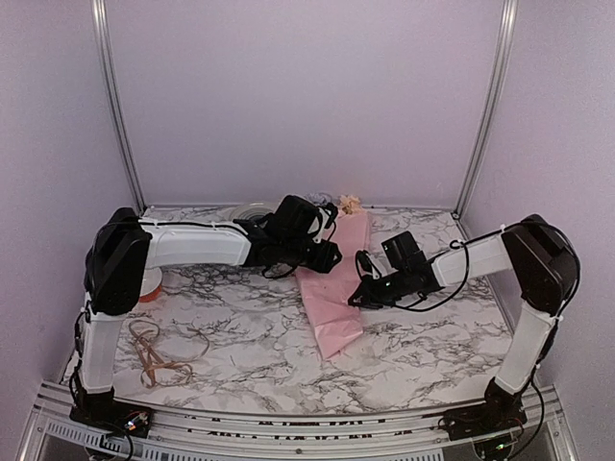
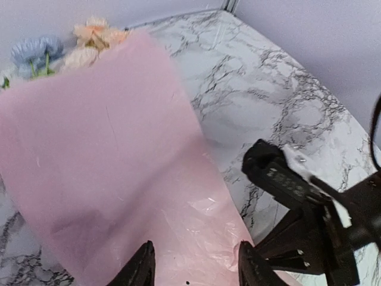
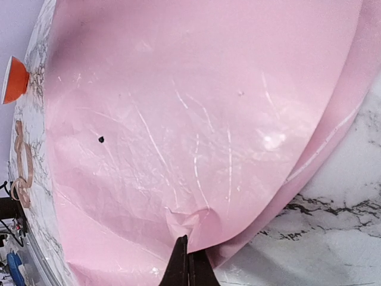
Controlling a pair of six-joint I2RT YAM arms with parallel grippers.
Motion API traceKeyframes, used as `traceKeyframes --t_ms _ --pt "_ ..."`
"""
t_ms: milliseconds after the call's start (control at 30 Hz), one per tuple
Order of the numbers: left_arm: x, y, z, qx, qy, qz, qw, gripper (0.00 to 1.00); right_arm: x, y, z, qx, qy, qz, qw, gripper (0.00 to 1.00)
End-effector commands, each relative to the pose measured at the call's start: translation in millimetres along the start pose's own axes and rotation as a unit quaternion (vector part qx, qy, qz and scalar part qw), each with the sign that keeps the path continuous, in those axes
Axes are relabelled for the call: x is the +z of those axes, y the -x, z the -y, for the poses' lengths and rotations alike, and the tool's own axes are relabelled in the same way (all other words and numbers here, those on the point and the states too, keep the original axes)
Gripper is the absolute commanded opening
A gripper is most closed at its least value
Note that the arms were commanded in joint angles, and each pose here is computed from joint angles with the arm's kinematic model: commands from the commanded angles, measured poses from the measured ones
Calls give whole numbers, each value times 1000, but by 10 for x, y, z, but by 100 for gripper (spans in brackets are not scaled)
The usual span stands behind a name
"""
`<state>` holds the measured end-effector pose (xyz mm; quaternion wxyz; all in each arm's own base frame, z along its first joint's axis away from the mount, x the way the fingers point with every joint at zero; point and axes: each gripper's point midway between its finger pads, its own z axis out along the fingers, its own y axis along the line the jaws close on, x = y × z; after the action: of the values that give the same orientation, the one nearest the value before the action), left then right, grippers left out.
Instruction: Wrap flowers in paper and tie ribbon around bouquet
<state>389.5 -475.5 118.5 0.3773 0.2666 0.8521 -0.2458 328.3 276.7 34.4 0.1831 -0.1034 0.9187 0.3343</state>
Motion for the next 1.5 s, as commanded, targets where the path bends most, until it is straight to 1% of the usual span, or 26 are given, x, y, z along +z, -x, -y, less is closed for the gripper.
traceKeyframes --t_ms 0,67,167,233,300,467,600,667,700,867,1000,1100,1167,1300,1367,1467 --pt "-429 62 331 135 -10 30 990 43 12 39 73 4 -7 10 1000 0" --pt "-426 -301 431 201 -11 -7 980 38 10 36 71 3 -6 11 1000 0" --pt "-355 -806 588 298 -1 -49 953 36 2 54 60 0 -3 16 1000 0" --pt "-257 -1026 628 339 19 -68 938 36 8 64 40 -3 3 17 1000 0" --pt "-154 -1166 648 361 30 -79 929 36 14 82 28 -3 5 19 1000 0" --pt "-50 -1422 662 381 23 -106 918 36 26 120 6 -4 11 22 1000 0" --pt "-26 -1768 565 401 13 -149 904 36 37 175 1 -2 11 27 1000 0" --pt "-26 -1892 548 406 3 -167 899 36 32 210 26 2 4 31 1000 2" --pt "-32 -1946 566 406 -9 -173 897 36 22 237 59 6 -3 35 999 5" --pt "-91 -2091 645 399 -49 -185 896 38 -121 468 341 25 -55 60 996 13" --pt "-81 -2136 655 396 -56 -189 897 40 -305 648 595 44 -66 76 994 16" --pt "-79 -2118 673 392 -58 -184 899 41 -492 785 549 13 -76 92 993 18" --pt "-77 -2099 686 390 -59 -180 901 41 -605 845 320 -24 -38 102 994 19" --pt "-69 -2096 696 387 -60 -178 903 42 -730 819 -223 -77 89 123 985 18" --pt "-64 -2097 695 387 -60 -177 903 42 -619 718 -426 -86 146 108 980 17" --pt "-69 -2082 691 386 -57 -177 904 42 -211 491 -512 -80 168 51 981 15"
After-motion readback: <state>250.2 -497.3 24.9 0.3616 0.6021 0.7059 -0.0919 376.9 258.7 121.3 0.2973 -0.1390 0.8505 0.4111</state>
